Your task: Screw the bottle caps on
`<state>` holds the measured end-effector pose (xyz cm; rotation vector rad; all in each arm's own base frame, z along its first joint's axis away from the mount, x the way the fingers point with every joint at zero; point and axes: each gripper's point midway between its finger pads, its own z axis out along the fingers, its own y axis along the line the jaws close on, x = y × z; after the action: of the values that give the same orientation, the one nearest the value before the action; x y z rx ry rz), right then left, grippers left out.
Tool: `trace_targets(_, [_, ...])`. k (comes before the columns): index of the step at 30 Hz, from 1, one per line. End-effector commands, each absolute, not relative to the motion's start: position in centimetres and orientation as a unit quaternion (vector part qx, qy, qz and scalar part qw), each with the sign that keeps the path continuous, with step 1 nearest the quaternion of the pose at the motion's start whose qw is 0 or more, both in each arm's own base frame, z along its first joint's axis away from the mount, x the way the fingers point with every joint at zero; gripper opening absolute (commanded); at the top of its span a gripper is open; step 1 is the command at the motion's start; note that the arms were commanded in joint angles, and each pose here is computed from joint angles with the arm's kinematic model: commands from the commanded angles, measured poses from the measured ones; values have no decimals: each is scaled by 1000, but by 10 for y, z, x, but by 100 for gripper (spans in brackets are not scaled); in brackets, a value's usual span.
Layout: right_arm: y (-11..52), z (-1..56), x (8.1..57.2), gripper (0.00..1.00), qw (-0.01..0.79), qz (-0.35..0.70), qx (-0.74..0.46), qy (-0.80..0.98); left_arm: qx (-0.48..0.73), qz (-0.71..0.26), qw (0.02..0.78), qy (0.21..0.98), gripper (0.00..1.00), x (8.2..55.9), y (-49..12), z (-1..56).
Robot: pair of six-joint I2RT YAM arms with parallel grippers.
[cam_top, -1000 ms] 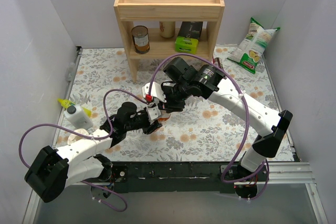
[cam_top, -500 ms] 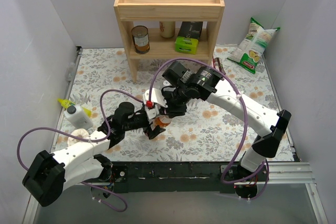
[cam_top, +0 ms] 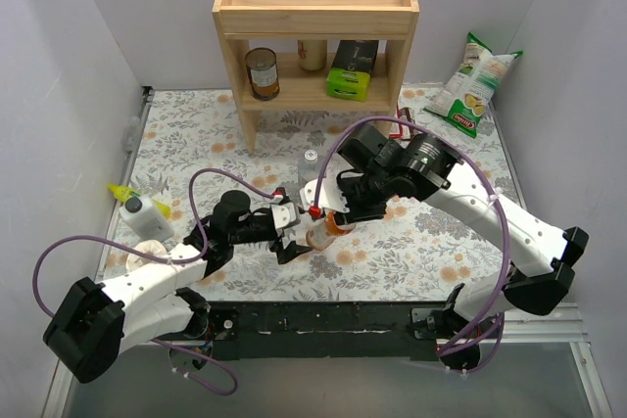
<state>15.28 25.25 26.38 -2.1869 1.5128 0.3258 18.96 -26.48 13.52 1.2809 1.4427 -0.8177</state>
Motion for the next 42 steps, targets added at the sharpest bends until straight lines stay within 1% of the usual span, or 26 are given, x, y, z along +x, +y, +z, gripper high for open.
trace_targets(1, [265, 269, 167, 1, 236, 102, -808, 531, 536, -382, 524, 540, 96, 186, -282, 155])
trace_targets(2, [268, 270, 169, 1, 237, 103, -810, 527, 535, -385, 516, 548, 95, 188, -285, 148])
trace_targets(3, [269, 270, 169, 1, 237, 104, -810, 527, 535, -388, 516, 545, 89, 190, -287, 149])
trace_targets(4, [272, 268, 171, 1, 235, 105, -810, 528, 537, -391, 514, 543, 86, 191, -290, 150])
trace_targets(5, [274, 267, 173, 1, 234, 104, -806, 533, 541, -399, 498, 549, 82, 190, -293, 140])
trace_targets(6, [276, 266, 174, 1, 234, 104, -803, 538, 543, -402, 493, 548, 76, 190, -295, 138])
trace_targets(7, [279, 264, 176, 1, 234, 104, -801, 542, 545, -406, 490, 546, 74, 190, -297, 137])
trace_targets(10, [288, 265, 180, 2, 248, 112, -787, 553, 545, -416, 479, 549, 72, 188, -301, 130])
trace_targets(12, [296, 268, 182, 4, 262, 121, -773, 565, 542, -423, 474, 550, 72, 187, -303, 127])
trace_targets(19, [314, 261, 179, 8, 255, 159, -750, 590, 537, -431, 464, 557, 72, 185, -304, 112])
trace_targets(26, [323, 251, 184, 13, 247, 160, -745, 598, 541, -423, 463, 560, 75, 179, -301, 97])
trace_targets(28, [326, 246, 185, 14, 241, 162, -744, 602, 542, -424, 458, 563, 79, 176, -299, 93])
trace_targets(29, [327, 245, 186, 17, 241, 162, -743, 603, 541, -421, 459, 565, 81, 176, -298, 91])
trace_targets(30, [328, 245, 186, 19, 240, 164, -739, 607, 540, -418, 462, 566, 86, 177, -298, 91])
trace_targets(31, [329, 243, 186, 20, 238, 165, -739, 608, 539, -416, 461, 569, 89, 176, -296, 88])
trace_targets(34, [331, 241, 186, 25, 238, 168, -737, 610, 540, -407, 462, 574, 93, 177, -294, 85])
trace_targets(35, [332, 241, 186, 29, 237, 169, -738, 609, 539, -405, 464, 575, 95, 178, -293, 85])
trace_targets(37, [332, 241, 185, 32, 237, 171, -736, 610, 535, -398, 466, 581, 98, 180, -292, 83])
trace_targets(38, [333, 240, 186, 36, 238, 170, -736, 611, 533, -395, 467, 584, 98, 182, -291, 82])
trace_targets(42, [336, 242, 191, 42, 246, 165, -733, 613, 528, -389, 467, 593, 98, 186, -291, 81])
